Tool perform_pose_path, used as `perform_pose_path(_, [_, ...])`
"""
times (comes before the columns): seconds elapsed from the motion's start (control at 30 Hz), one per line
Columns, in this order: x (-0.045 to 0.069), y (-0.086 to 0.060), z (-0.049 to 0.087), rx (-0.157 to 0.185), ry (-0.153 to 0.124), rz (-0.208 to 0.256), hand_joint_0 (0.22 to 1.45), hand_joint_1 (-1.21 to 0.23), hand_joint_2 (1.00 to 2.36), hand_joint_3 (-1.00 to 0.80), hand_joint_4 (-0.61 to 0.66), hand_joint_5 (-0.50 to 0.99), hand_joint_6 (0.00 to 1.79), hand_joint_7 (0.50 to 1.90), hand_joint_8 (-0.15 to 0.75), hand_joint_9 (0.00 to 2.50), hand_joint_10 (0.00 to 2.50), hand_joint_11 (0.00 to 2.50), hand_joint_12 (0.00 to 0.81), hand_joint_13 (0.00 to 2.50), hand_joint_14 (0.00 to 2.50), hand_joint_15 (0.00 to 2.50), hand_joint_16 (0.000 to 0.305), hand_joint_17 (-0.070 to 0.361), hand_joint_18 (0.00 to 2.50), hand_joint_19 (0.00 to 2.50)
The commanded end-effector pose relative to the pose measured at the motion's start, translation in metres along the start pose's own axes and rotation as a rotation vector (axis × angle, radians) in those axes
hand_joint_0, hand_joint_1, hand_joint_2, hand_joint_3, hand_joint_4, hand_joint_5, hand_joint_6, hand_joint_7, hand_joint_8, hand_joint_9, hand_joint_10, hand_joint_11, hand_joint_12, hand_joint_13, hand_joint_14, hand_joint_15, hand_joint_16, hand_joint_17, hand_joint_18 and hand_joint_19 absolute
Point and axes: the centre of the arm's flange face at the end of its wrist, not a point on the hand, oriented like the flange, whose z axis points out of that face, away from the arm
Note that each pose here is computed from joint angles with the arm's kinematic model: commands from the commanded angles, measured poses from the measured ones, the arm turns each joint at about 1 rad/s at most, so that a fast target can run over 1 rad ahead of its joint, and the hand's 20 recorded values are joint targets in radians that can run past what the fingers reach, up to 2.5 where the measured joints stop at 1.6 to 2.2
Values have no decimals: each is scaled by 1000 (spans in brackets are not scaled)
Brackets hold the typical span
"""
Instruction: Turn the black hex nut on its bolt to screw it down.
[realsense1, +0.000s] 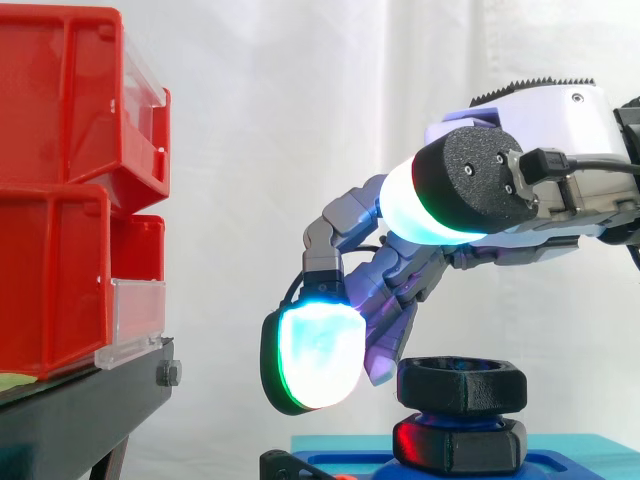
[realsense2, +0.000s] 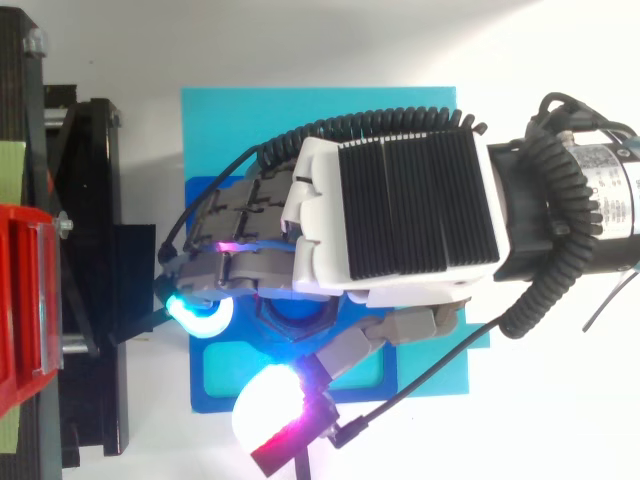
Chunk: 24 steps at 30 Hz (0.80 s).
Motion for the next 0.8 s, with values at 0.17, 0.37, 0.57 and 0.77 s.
perform_pose_path(0.17, [-1,2,-1,-32,11,0,489,-235,1000,-500,371,-237,816,693,377,677,10,550,403,737,8,213,56,127,841,297])
perform_pose_path(0.37, [1,0,-2,-28,19,1,489,-238,1000,-500,368,-240,842,687,382,695,12,568,404,747,7,218,56,126,842,303])
perform_pose_path(0.57, [-2,-4,-3,-48,24,9,489,-241,1000,-500,370,-239,845,681,384,698,12,562,405,754,7,219,56,126,846,302])
perform_pose_path(0.77, [-4,-10,-5,-42,22,9,488,-241,1000,-500,376,-238,846,679,384,703,12,566,403,764,7,231,56,127,853,304])
